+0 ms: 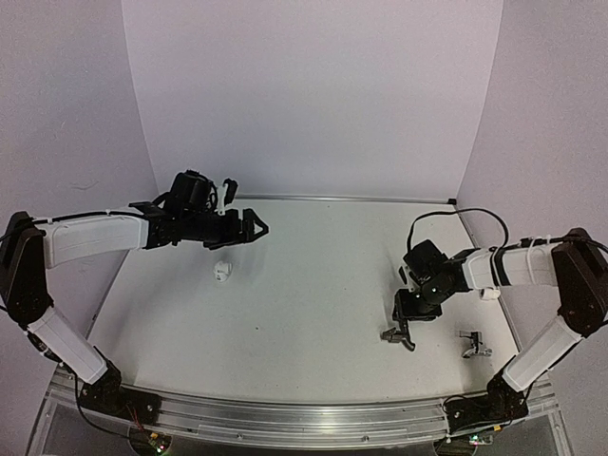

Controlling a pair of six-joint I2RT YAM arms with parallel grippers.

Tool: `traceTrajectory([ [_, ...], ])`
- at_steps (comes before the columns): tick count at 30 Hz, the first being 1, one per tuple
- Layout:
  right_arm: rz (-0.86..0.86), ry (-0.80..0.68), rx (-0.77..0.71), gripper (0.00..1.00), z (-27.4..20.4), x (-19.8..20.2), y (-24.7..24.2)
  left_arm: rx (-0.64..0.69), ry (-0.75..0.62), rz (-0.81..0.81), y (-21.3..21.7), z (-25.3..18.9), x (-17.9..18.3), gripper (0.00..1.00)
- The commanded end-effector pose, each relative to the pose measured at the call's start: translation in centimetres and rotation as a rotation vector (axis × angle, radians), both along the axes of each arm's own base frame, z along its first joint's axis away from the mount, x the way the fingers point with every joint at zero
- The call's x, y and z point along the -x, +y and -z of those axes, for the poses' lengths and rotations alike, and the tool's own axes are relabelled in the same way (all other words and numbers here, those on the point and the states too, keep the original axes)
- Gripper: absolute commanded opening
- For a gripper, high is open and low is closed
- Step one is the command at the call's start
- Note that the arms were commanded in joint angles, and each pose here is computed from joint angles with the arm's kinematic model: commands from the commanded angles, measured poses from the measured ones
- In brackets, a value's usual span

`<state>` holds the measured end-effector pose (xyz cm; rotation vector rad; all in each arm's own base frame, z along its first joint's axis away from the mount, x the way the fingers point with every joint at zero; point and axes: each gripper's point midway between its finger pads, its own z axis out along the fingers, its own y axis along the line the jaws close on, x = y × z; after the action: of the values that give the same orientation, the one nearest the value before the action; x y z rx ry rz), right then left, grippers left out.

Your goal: Install the water faucets

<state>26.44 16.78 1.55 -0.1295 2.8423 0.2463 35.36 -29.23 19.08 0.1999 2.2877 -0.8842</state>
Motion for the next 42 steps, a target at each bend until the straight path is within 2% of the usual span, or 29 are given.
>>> traceTrajectory([
  [1, -0.029, -0.036, -0.010, 0.42, 0.4, -0.4, 1.0, 0.074, -0.084, -0.032, -0.6, -3.6, -1.1, 0.95],
  [9, -0.081, -0.102, -0.013, 0.30, -0.1, -1.1, 2.0, 0.107, -0.076, -0.045, -0.3, -3.9, -0.5, 0.95],
  [16, -0.202, -0.270, -0.044, 0.14, -4.5, -4.2, 4.2, 0.175, -0.052, -0.013, -1.1, -4.5, 0.2, 0.95],
  [21, -0.351, -0.409, -0.166, 0.08, -9.3, -5.6, 7.7, 0.263, -0.029, 0.040, -2.4, -5.3, 0.7, 0.95],
  [27, -0.602, -0.568, -0.392, 0.03, -15.3, -3.9, 12.5, 0.377, 0.060, 0.130, -4.8, -5.4, 1.3, 0.92],
  [29, -0.665, -0.615, -0.413, 0.00, -16.5, -3.8, 13.5, 0.389, 0.084, 0.157, -5.6, -5.0, 1.4, 0.91],
  [32, -0.599, -0.618, -0.340, 0.00, -16.3, -5.4, 13.0, 0.387, 0.097, 0.181, -6.4, -4.6, 1.4, 0.90],
  [34, -0.448, -0.583, -0.203, 0.04, -14.9, -7.3, 10.7, 0.385, 0.098, 0.183, -6.4, -4.5, 1.5, 0.90],
  [36, -0.351, -0.534, -0.125, 0.21, -13.4, -7.7, 8.9, 0.379, 0.095, 0.176, -6.2, -4.3, 1.5, 0.90],
  [39, -0.352, -0.455, -0.156, 0.41, -12.0, -6.1, 8.7, 0.368, 0.083, 0.164, -6.0, -4.1, 1.4, 0.90],
  [42, -0.355, -0.380, -0.242, 0.55, -11.1, -4.3, 9.4, 0.368, 0.094, 0.170, -6.3, -3.8, 1.2, 0.91],
])
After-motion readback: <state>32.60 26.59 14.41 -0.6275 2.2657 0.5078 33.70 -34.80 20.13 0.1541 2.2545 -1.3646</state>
